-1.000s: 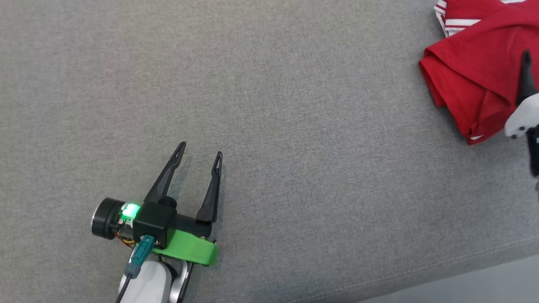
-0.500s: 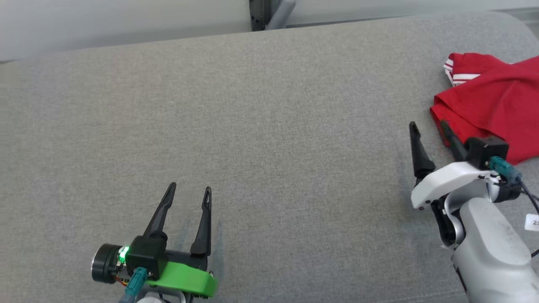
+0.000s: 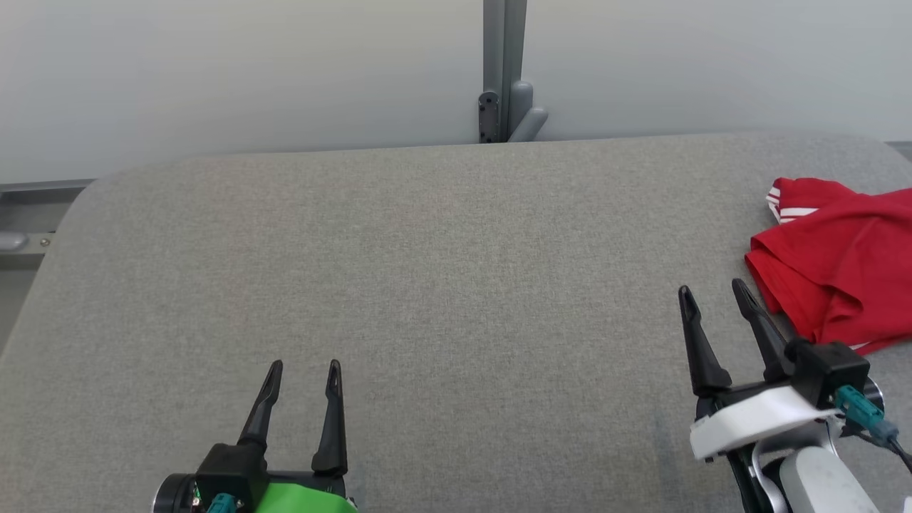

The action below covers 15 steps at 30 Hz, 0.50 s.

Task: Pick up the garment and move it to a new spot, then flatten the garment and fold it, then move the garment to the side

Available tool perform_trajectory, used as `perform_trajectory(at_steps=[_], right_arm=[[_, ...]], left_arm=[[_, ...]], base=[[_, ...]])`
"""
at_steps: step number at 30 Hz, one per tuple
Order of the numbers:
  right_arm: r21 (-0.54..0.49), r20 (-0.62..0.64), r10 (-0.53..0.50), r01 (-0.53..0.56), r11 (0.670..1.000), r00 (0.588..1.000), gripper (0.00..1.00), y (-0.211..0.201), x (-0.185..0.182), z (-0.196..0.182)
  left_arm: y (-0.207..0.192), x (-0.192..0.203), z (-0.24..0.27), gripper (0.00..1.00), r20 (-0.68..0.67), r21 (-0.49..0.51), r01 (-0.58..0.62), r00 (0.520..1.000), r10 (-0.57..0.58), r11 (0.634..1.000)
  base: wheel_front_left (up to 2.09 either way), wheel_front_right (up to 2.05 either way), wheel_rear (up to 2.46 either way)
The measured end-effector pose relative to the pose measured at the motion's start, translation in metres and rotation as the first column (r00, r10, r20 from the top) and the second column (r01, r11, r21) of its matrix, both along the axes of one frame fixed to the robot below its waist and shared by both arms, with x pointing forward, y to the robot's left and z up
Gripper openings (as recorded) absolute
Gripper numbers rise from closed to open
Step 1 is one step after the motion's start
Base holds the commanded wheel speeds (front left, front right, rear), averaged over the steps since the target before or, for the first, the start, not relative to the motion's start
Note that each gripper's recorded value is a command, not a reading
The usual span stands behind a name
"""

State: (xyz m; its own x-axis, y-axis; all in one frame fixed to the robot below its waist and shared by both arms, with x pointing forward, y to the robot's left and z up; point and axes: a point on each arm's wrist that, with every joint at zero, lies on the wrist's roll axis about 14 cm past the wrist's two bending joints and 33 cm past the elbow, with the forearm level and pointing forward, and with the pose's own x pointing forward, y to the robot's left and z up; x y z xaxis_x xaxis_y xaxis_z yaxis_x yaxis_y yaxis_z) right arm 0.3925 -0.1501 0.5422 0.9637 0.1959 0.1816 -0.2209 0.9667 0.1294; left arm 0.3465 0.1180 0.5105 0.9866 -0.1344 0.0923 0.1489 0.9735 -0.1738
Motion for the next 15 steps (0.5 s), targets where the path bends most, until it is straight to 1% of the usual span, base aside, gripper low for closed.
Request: perform_trajectory(at_steps=[4, 8, 15], right_arm=[[-0.02, 0.036, 0.011, -0.01, 1.0, 0.999, 1.0, 0.006, -0.021, 0.007], [-0.024, 0.046, 0.013, -0.012, 1.0, 0.999, 1.0, 0.01, -0.04, 0.008], [-0.03, 0.015, 0.005, -0.005, 1.0, 1.0, 1.0, 0.012, -0.061, -0.004]], left_arm=[[0.011, -0.01, 0.004, 1.0, 0.009, -0.015, -0.044, 0.999, 0.044, 0.999], [0.021, -0.018, 0.005, 1.0, 0.017, -0.016, -0.076, 0.997, 0.076, 0.997], [0.025, -0.027, 0.005, 1.0, 0.022, -0.004, -0.08, 0.997, 0.08, 0.997]], base=[[0.0, 0.0, 0.0], [0.0, 0.0, 0.0], [0.0, 0.0, 0.0]])
